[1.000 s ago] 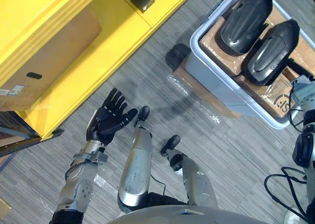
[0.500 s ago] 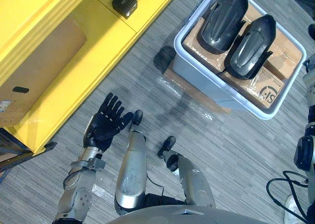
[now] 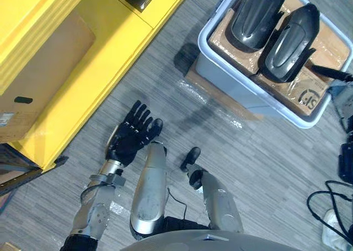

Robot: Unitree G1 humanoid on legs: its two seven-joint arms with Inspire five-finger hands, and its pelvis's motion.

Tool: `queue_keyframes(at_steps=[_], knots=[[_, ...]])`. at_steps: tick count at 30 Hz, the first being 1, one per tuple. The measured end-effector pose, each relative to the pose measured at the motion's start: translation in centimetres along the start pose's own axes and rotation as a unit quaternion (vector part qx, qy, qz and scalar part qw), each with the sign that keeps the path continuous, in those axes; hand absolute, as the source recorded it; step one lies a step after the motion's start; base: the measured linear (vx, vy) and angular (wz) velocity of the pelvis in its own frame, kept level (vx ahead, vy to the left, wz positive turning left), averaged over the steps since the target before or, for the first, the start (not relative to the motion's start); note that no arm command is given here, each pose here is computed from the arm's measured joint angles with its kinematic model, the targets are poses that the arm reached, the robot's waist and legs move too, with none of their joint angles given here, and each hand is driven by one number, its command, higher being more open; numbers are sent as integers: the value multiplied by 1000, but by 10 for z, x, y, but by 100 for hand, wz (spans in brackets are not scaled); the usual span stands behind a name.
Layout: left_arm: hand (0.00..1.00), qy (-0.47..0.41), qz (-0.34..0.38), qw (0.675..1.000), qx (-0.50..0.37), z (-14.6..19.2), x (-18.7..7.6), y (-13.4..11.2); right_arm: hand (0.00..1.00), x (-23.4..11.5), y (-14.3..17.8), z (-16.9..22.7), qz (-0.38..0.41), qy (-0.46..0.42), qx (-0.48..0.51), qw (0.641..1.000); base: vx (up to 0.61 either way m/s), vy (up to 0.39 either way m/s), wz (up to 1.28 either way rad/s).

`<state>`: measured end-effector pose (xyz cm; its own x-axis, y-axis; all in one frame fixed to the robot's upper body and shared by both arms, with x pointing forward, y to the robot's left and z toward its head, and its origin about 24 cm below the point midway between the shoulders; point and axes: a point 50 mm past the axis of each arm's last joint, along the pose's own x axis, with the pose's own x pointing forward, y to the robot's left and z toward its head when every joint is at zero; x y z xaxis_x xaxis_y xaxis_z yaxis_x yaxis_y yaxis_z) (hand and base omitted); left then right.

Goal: Walk over and take three plastic housings, then place them on the shelf

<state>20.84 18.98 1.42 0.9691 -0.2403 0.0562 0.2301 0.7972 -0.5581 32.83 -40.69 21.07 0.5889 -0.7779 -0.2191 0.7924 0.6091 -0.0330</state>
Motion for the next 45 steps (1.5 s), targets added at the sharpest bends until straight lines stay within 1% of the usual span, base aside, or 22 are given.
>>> queue_keyframes(at_steps=[3, 5, 8, 12, 17, 24, 30, 38, 45], knots=[[100, 4, -4, 1000, -26, -13, 4, -7, 100, -2, -18, 31, -26, -41, -13, 999, 4, 34, -26], [100, -2, -10, 999, -39, -15, 8, -12, 100, -4, -22, 39, -37, -54, -25, 998, 19, 6, -14], [100, -14, -14, 998, -64, -21, 16, -21, 100, -4, -20, 40, -44, -62, -58, 995, 58, -31, -6], [100, -12, -11, 996, -91, -30, 20, -27, 100, -7, -16, 45, -41, -58, -72, 995, 45, -29, -1], [100, -5, -2, 995, -96, -35, 19, -25, 100, -9, -12, 49, -40, -55, -84, 994, 33, -39, 3], [100, 14, 4, 993, -114, -51, 19, -30, 100, -13, -9, 61, -60, -89, -104, 989, -11, -19, 9], [100, 3, 11, 994, -110, -50, 18, -27, 100, -17, -7, 72, -69, -103, -99, 987, 39, -25, 6], [100, -3, 10, 993, -120, -48, 18, -26, 100, -28, 2, 96, -66, -143, -90, 983, 14, -6, 2], [100, -8, 6, 993, -121, -47, 18, -25, 100, -30, 6, 99, -59, -155, -104, 981, -2, -4, 3]])
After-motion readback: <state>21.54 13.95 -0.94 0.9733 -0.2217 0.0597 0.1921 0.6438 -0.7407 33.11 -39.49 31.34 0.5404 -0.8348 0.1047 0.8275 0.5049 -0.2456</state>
